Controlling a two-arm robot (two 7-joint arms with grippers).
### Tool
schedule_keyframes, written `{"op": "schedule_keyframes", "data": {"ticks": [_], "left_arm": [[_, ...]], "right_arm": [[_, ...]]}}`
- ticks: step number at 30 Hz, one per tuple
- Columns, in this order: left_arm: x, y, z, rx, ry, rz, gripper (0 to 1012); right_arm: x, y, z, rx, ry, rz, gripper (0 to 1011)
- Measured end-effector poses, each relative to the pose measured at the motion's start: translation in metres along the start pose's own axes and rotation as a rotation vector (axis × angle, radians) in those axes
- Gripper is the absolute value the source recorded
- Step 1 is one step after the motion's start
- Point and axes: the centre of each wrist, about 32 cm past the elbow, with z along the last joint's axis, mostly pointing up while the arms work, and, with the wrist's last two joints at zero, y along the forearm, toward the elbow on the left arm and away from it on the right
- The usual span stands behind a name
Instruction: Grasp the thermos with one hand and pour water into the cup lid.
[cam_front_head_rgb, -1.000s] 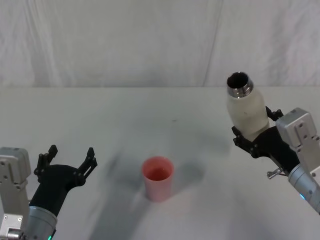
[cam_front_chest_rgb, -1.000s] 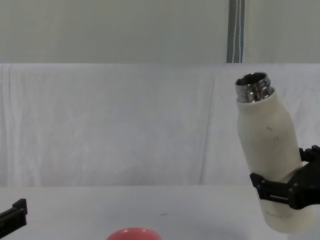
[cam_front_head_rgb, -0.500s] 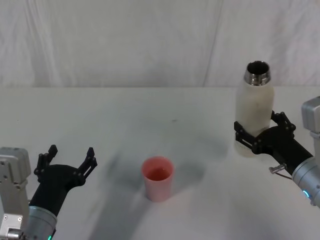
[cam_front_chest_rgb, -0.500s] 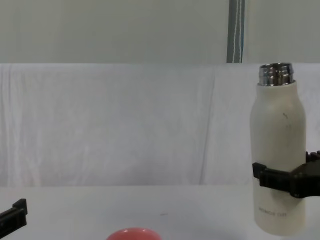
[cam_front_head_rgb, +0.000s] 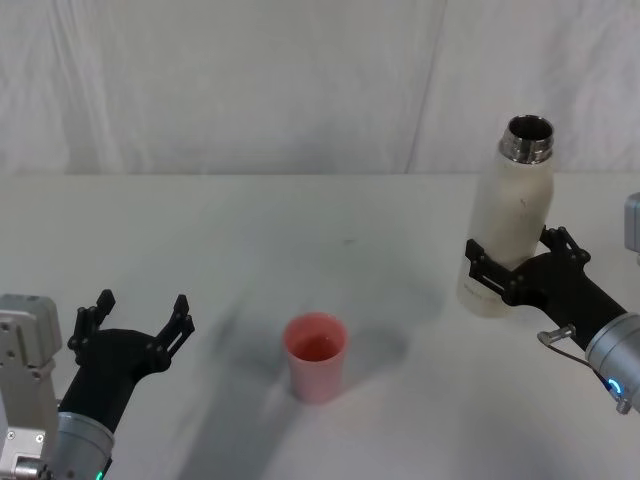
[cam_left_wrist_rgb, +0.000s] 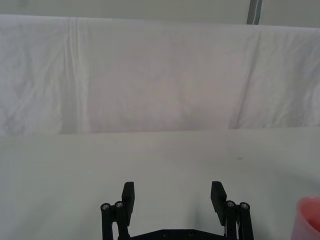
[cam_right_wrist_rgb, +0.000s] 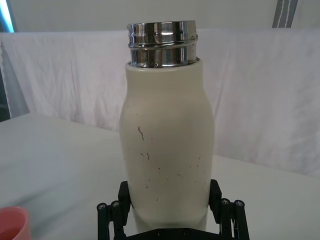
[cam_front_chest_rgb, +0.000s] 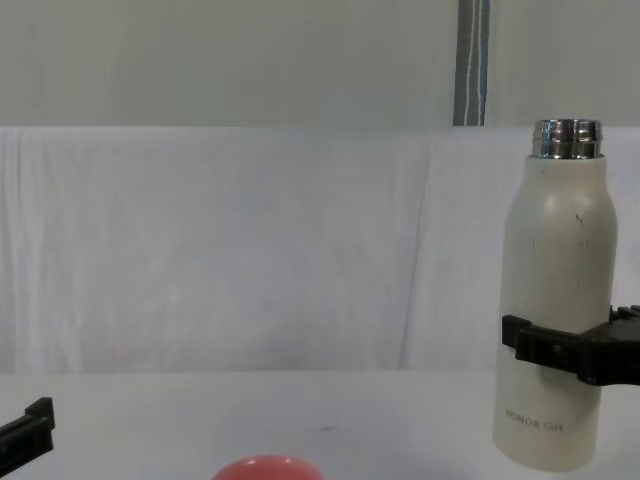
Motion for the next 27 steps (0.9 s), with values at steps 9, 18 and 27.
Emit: {"op": "schedule_keyframes", "data": {"ticks": [9, 18, 27], "left_arm": [[0.0, 0.0, 0.0, 0.0, 0.0, 0.0, 1001], [0.0, 0.0, 0.0, 0.0, 0.0, 0.0, 1001], [0.0, 0.0, 0.0, 0.0, 0.0, 0.0, 1001]], "right_arm": [[-0.0054, -0.003, -0.007, 0.054, 0.009, -0.042, 956], [-0.0088, -0.006, -0.013, 0.069, 0.025, -0.063, 956], [-0.0106, -0.008, -0.018, 0.052, 0.039, -0.069, 956]]}}
